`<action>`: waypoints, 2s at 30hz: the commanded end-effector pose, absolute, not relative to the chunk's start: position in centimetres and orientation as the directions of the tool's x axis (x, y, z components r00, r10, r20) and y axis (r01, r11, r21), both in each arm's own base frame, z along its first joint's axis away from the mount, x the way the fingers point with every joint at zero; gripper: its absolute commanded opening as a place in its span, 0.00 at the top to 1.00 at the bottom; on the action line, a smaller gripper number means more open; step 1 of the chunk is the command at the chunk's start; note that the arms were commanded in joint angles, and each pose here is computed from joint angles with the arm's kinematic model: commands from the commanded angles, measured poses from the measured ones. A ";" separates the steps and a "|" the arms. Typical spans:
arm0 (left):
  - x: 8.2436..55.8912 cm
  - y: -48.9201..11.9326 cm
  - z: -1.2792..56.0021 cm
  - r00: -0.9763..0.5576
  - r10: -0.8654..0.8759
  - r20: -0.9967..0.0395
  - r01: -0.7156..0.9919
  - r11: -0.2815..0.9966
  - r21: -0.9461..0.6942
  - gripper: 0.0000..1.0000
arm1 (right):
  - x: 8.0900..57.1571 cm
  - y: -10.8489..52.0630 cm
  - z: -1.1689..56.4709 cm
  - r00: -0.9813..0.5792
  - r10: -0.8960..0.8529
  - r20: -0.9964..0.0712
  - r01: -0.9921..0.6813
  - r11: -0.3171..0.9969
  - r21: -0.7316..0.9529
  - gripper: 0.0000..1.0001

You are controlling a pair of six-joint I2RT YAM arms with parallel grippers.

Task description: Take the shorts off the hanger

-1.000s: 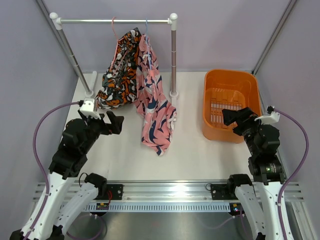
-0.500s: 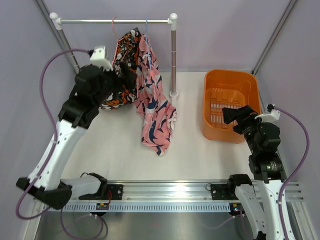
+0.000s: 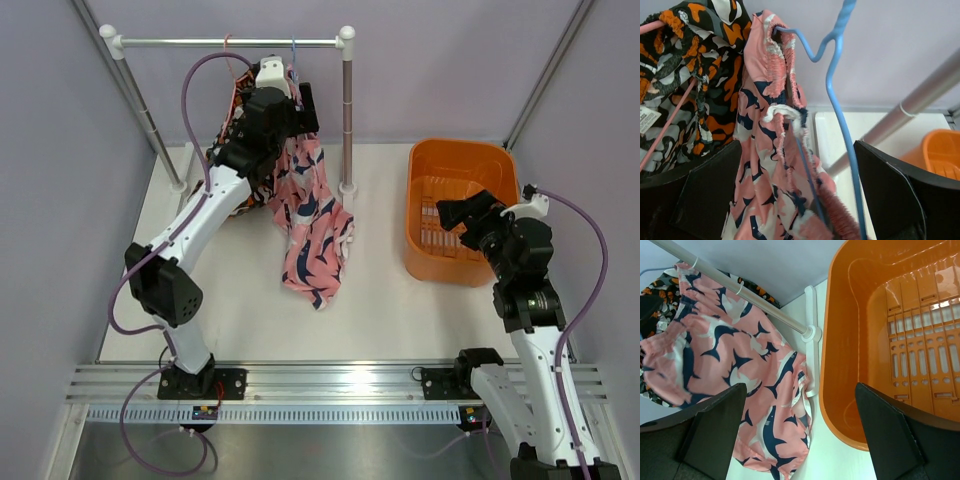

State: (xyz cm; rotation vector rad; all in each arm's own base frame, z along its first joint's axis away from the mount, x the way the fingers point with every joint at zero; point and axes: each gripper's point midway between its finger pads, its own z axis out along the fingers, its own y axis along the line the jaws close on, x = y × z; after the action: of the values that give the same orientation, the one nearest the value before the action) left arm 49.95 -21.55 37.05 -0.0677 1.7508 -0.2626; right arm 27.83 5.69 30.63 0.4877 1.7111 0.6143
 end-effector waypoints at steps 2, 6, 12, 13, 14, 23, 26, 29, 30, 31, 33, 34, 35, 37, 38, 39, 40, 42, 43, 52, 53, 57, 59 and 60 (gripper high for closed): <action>51.4 -20.0 44.8 0.083 -0.275 -0.958 0.045 0.961 -0.272 0.01 | 29.0 6.2 31.8 -0.197 0.594 -0.780 -0.069 0.785 0.616 0.01; 51.7 -19.7 45.9 0.141 -0.280 -0.949 0.027 0.960 -0.279 0.01 | 29.8 6.1 30.9 -0.206 0.584 -0.785 -0.058 0.793 0.606 0.01; 51.2 -19.3 46.5 0.169 -0.272 -0.947 0.018 0.962 -0.273 0.01 | 30.2 6.6 30.9 -0.226 0.584 -0.780 -0.074 0.788 0.611 0.01; 51.2 -19.2 46.4 0.177 -0.269 -0.947 0.006 0.962 -0.272 0.01 | 30.2 6.6 30.9 -0.224 0.585 -0.780 -0.079 0.786 0.613 0.01; 51.2 -19.3 46.3 0.178 -0.263 -0.948 0.004 0.964 -0.267 0.01 | 30.3 6.7 31.0 -0.224 0.585 -0.779 -0.085 0.785 0.614 0.00; 53.5 -21.2 45.9 0.183 -0.208 -0.961 -0.023 0.976 -0.216 0.04 | 30.6 6.8 30.6 -0.227 0.585 -0.779 -0.087 0.784 0.614 0.00; 54.4 -21.7 45.9 0.171 -0.186 -0.968 -0.036 0.980 -0.195 0.06 | 30.9 6.7 30.4 -0.233 0.584 -0.778 -0.078 0.786 0.613 0.00; 54.7 -21.7 45.9 0.171 -0.174 -0.970 -0.053 0.981 -0.186 0.08 | 30.9 6.7 30.5 -0.237 0.580 -0.779 -0.078 0.788 0.610 0.00; 54.9 -21.7 45.9 0.178 -0.171 -0.969 -0.057 0.981 -0.184 0.09 | 31.0 6.8 30.6 -0.237 0.580 -0.780 -0.080 0.788 0.610 0.00; 54.9 -21.6 45.9 0.181 -0.167 -0.969 -0.063 0.982 -0.181 0.12 | 31.0 6.8 30.7 -0.233 0.579 -0.782 -0.085 0.789 0.609 0.01; 55.2 -21.3 45.6 0.178 -0.160 -0.971 -0.091 0.980 -0.178 0.15 | 31.1 6.8 30.6 -0.235 0.577 -0.782 -0.086 0.789 0.608 0.00; 55.2 -21.3 45.5 0.176 -0.156 -0.972 -0.097 0.980 -0.174 0.16 | 31.1 6.9 30.5 -0.238 0.575 -0.782 -0.085 0.790 0.607 0.01; 55.2 -21.1 45.4 0.176 -0.152 -0.973 -0.103 0.980 -0.172 0.20 | 31.2 6.8 30.4 -0.240 0.575 -0.783 -0.081 0.791 0.606 0.00; 55.2 -20.7 45.3 0.177 -0.147 -0.973 -0.126 0.977 -0.170 0.23 | 31.2 6.9 30.2 -0.244 0.570 -0.784 -0.081 0.794 0.603 0.01; 55.1 -20.5 45.6 0.194 -0.154 -0.969 -0.132 0.975 -0.181 0.30 | 31.3 6.8 30.2 -0.244 0.571 -0.784 -0.078 0.794 0.602 0.01; 55.1 -20.3 44.9 0.187 -0.141 -0.972 -0.143 0.975 -0.169 0.33 | 31.3 6.8 30.1 -0.246 0.572 -0.783 -0.078 0.793 0.604 0.01; 54.9 -20.0 45.2 0.197 -0.142 -0.970 -0.151 0.973 -0.173 0.35 | 31.3 6.8 30.1 -0.245 0.570 -0.784 -0.081 0.794 0.603 0.01; 54.7 -19.6 45.5 0.207 -0.139 -0.968 -0.174 0.969 -0.176 0.48 | 31.3 6.9 29.9 -0.250 0.570 -0.783 -0.079 0.794 0.603 0.01; 54.6 -19.5 45.6 0.209 -0.134 -0.969 -0.176 0.969 -0.172 0.56 | 31.4 6.9 29.8 -0.251 0.570 -0.782 -0.078 0.794 0.603 0.01; 53.2 -19.0 48.4 0.219 -0.091 -0.971 -0.129 0.984 -0.122 0.98 | 31.2 7.0 29.8 -0.255 0.570 -0.781 -0.088 0.791 0.606 0.01; 52.9 -19.1 48.8 0.215 -0.094 -0.972 -0.103 0.988 -0.119 1.00 | 31.2 7.0 29.8 -0.253 0.569 -0.782 -0.088 0.792 0.604 0.01; 52.2 -19.2 49.7 0.200 -0.102 -0.975 -0.033 0.993 -0.111 1.00 | 31.1 7.1 29.8 -0.255 0.567 -0.783 -0.090 0.792 0.603 0.01; 51.9 -19.1 49.7 0.178 -0.109 -0.978 -0.002 0.994 -0.111 1.00 | 31.0 7.1 29.9 -0.253 0.567 -0.784 -0.094 0.792 0.603 0.01; 51.7 -18.8 50.2 0.179 -0.132 -0.975 0.024 0.991 -0.130 1.00 | 31.0 7.1 30.0 -0.253 0.567 -0.784 -0.096 0.792 0.603 0.01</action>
State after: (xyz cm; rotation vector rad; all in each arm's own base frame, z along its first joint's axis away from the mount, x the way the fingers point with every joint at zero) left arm 54.51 -20.22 43.64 -0.0822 1.4906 0.0222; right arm 31.01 6.86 28.88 0.4189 1.7638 0.6389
